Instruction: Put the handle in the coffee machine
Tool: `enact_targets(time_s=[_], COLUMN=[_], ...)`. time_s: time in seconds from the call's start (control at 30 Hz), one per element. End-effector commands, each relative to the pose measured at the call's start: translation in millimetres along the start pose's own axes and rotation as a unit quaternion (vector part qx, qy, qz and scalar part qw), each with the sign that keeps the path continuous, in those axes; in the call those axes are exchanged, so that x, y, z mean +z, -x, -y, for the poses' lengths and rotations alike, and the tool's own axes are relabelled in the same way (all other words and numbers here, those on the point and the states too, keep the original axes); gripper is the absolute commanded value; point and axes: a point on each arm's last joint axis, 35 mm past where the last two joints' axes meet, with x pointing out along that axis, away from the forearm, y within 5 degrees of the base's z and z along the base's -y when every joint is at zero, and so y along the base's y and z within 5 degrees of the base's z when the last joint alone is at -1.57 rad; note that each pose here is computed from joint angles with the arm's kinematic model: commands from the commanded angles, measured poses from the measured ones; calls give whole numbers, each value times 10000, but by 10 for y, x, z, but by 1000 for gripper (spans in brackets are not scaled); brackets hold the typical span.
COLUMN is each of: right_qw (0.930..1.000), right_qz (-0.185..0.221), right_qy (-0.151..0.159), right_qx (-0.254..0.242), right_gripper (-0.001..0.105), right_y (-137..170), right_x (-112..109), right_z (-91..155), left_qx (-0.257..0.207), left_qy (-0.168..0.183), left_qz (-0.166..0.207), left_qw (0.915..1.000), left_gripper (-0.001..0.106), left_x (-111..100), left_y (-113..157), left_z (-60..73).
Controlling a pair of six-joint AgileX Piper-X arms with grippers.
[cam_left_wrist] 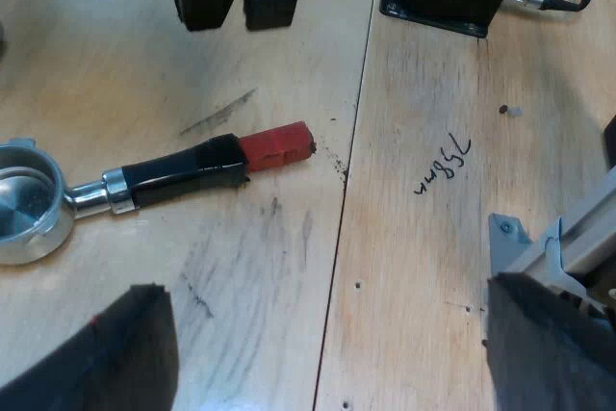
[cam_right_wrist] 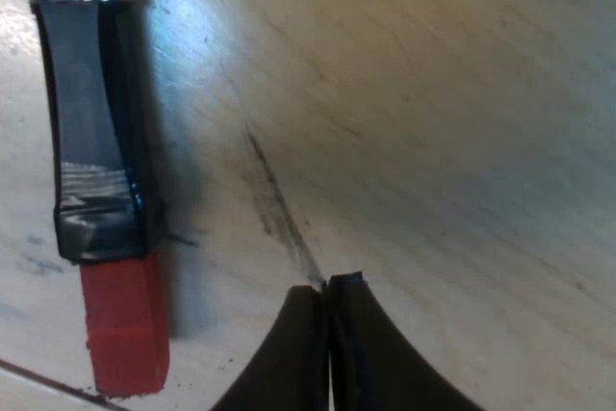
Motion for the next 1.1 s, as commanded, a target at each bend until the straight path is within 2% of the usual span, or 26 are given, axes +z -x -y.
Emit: enact_targets(time_s=[0.03, 0.2, 0.27, 0.37, 0.5, 0.53, 0.57, 0.67, 0.77, 0.9, 0.93, 1.0, 1.1], right_qw=[9998, 9996, 9996, 9997, 9991, 9991, 9985, 9985, 9983, 9980, 9958, 9942, 9923], right_qz=[-208, -269, -259, -215, -298, -298, -333, -326, -239, -99, 23, 100, 125], right_qy=[35, 38, -82, -101, -304, -304, -430, -447, -459, -480, -691, -749, -753], right_qx=[-23, 45, 42, 43, 37, 37, 40, 57, 275, 401, 594, 762, 973], right_gripper=[0, 0, 0, 0, 0, 0, 0, 0, 0, 0, 0, 0, 0], right_y=[-90, -314, -404, -466, -684, -684, -729, -788, -800, -800, -799, -813, -820], right_x=[26, -3, -43, -65, -213, -213, -251, -291, -277, -244, -213, -183, -168], right_z=[-9, -30, -37, -41, -56, -56, -60, -65, -81, -90, -103, -116, -131], left_qx=[-17, -17, -17, -17, -19, -19, -19, -19, 0, 298, 463, 743, 869], left_qy=[-46, -46, -46, -46, -39, -41, -41, -41, -41, -56, -72, -125, -130], left_qz=[10, 10, 10, 10, 4, 6, 6, 6, 0, -89, -128, -166, -117], left_qw=[10000, 10000, 10000, 10000, 10000, 10000, 10000, 10000, 10000, 9995, 9988, 9970, 9961], left_gripper=[68, 68, 68, 68, 68, 68, 68, 68, 68, 68, 68, 68, 68], left_x=[6, 6, 6, 6, 2, 4, 4, 4, 3, 0, 1, 9, 29], left_y=[-2, -2, -2, -2, -5, -4, -4, -4, -4, -3, -2, 1, 2], left_z=[3, 3, 3, 3, 1, 2, 2, 2, 1, -21, -34, -57, -71])
